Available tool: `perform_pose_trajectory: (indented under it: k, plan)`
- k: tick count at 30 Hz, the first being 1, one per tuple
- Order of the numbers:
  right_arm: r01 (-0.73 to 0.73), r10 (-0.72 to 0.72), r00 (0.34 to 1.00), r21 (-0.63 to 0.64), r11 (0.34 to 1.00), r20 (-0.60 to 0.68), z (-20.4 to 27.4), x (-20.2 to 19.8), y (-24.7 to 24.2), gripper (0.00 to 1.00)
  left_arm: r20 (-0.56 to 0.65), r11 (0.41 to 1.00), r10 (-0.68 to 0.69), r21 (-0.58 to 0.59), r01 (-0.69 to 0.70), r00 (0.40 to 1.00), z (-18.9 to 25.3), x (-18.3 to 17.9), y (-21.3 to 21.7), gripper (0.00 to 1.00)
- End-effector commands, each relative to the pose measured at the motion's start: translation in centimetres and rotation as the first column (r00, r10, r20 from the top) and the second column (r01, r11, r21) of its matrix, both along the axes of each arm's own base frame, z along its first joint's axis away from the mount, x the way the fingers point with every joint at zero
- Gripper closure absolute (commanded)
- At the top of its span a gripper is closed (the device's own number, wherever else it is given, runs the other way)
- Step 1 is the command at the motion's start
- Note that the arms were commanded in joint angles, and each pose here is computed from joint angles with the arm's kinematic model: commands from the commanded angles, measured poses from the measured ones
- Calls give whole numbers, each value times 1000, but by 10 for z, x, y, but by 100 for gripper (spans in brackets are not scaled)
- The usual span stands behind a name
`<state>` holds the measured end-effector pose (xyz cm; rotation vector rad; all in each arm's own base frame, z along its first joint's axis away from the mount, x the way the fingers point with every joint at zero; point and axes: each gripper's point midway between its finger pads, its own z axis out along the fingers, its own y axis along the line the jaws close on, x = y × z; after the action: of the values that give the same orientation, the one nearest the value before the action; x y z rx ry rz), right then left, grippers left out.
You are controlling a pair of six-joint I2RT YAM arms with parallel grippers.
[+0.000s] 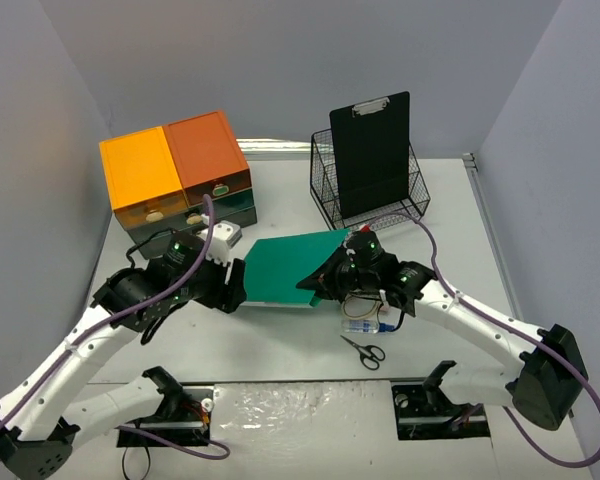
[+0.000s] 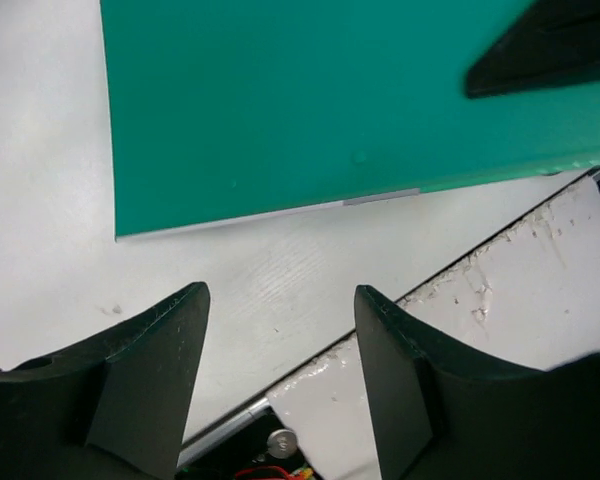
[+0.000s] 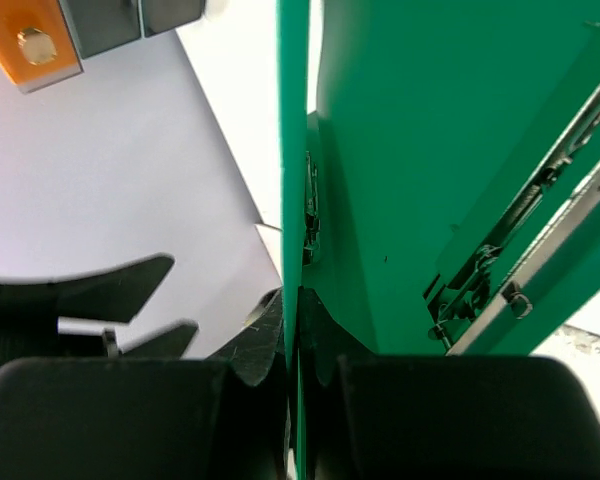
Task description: Organize the desk
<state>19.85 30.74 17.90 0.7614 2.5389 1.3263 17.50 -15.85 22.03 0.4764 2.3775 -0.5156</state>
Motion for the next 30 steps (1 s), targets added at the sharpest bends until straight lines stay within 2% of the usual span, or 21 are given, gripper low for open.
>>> perform_pose_trajectory:
  k: [1, 6, 13, 17, 20, 24, 30]
  plan:
    - [0, 1, 1000, 78, 997, -10, 36, 6, 4, 100, 237, 990, -99, 117, 73, 966, 40, 18, -8, 43]
    - [2, 0, 1000, 83, 997, -21, 46, 15, 9, 100, 323, 973, -202, 173, 152, 925, 40, 24, -25, 43]
    - [34, -30, 999, 91, 995, -38, 61, 38, 6, 100, 362, 935, -310, 282, 214, 879, 25, 22, -38, 43]
    - [38, -34, 999, 101, 994, -42, 73, 53, 3, 100, 389, 893, -398, 372, 253, 831, 15, 14, -49, 43]
    - [40, -36, 998, 103, 994, -45, 78, 62, 2, 100, 423, 883, -429, 381, 272, 798, 19, 8, -58, 43]
    - [38, -33, 998, 109, 993, -47, 83, 67, 3, 100, 463, 866, -455, 428, 258, 760, 20, 9, -61, 40]
    - [30, -23, 998, 121, 992, -59, 91, 64, 4, 100, 582, 860, -446, 490, 145, 680, 32, 34, -72, 37]
